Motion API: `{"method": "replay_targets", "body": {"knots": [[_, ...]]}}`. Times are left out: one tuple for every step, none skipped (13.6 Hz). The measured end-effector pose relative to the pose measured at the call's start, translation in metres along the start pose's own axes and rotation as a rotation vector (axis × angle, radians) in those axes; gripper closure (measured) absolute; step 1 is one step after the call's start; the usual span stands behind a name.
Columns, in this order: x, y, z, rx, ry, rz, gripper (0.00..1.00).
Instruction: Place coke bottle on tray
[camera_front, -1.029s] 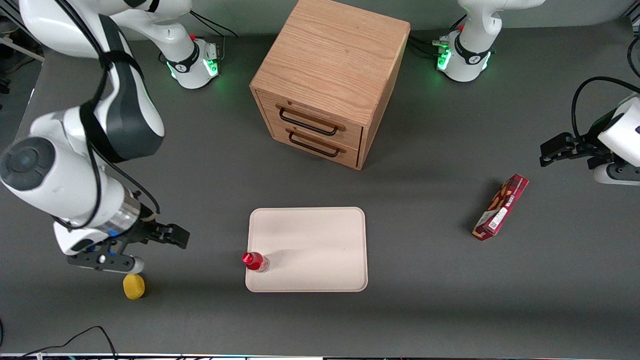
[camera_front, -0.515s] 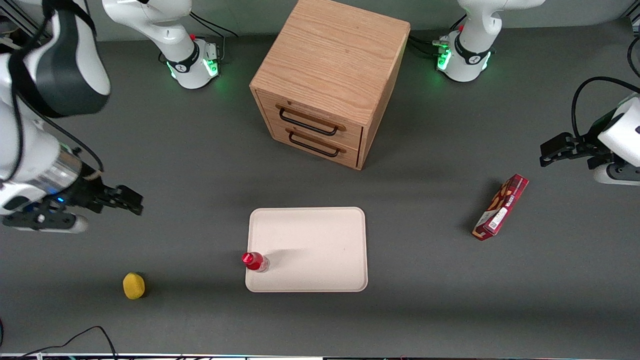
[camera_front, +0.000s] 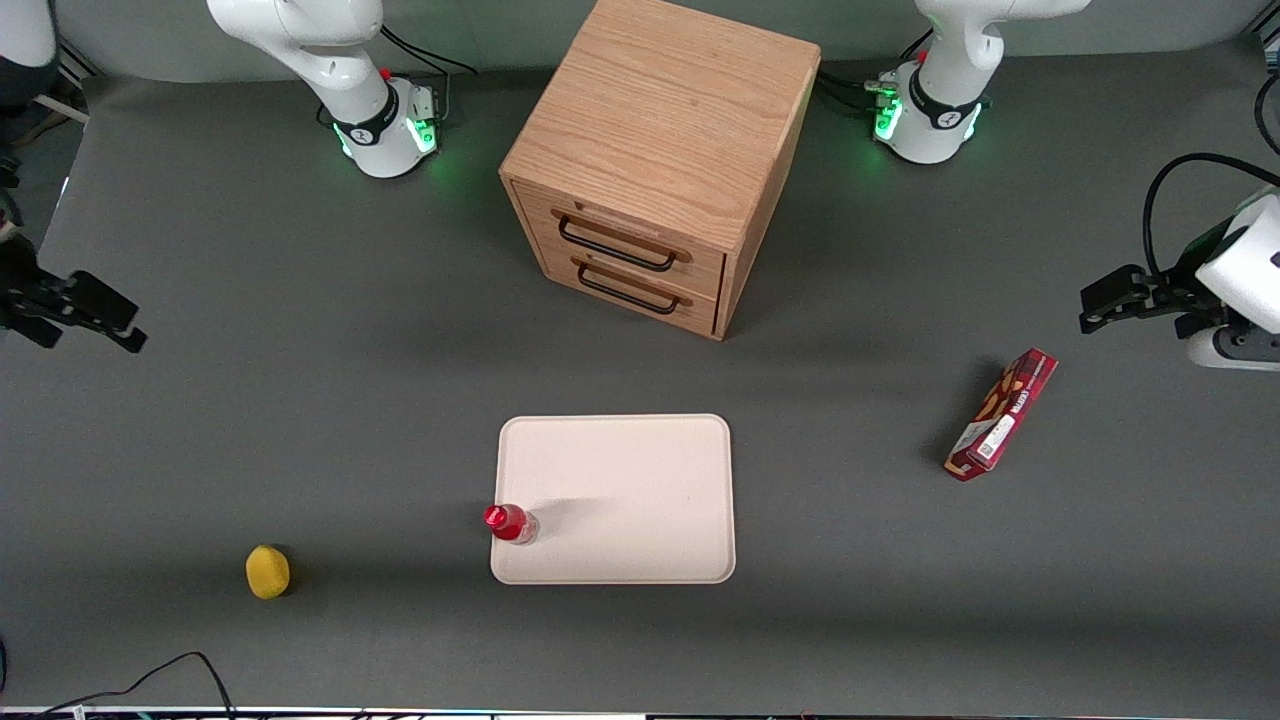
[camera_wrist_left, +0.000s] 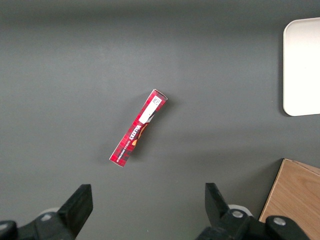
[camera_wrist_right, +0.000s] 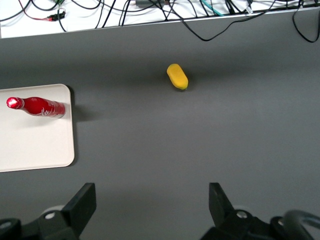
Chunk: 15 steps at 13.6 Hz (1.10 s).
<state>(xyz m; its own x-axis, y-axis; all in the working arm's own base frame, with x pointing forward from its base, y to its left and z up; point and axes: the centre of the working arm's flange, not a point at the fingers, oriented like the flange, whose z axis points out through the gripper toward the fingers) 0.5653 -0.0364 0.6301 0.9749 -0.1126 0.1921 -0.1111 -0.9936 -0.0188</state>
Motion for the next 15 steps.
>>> {"method": "replay_targets", "body": {"knots": [[-0.001, 0.003, 0.0, 0.003, -0.002, 0.002, 0.0], [-0.001, 0.002, 0.001, 0.005, -0.004, 0.0, 0.0], [-0.002, -0.001, 0.002, 0.005, -0.006, -0.005, 0.0], [-0.002, -0.004, 0.003, 0.006, -0.007, -0.01, 0.0], [-0.002, -0.006, 0.003, 0.007, -0.009, -0.014, 0.0], [-0.002, -0.008, 0.003, 0.007, -0.009, -0.016, 0.0], [-0.002, -0.008, 0.002, 0.007, -0.007, -0.017, 0.0], [-0.002, -0.008, 0.0, 0.008, -0.001, -0.017, 0.0], [-0.002, -0.008, -0.005, 0.008, 0.006, -0.017, 0.0], [-0.002, -0.008, -0.01, 0.008, 0.011, -0.017, 0.0], [-0.002, -0.008, -0.015, 0.008, 0.012, -0.017, 0.0], [-0.002, -0.008, -0.019, 0.008, 0.015, -0.017, 0.0], [-0.002, -0.008, -0.022, 0.008, 0.014, -0.017, 0.0], [-0.002, -0.008, -0.022, 0.008, 0.011, -0.017, 0.0], [-0.002, -0.008, -0.022, 0.008, 0.01, -0.017, 0.0]]}}
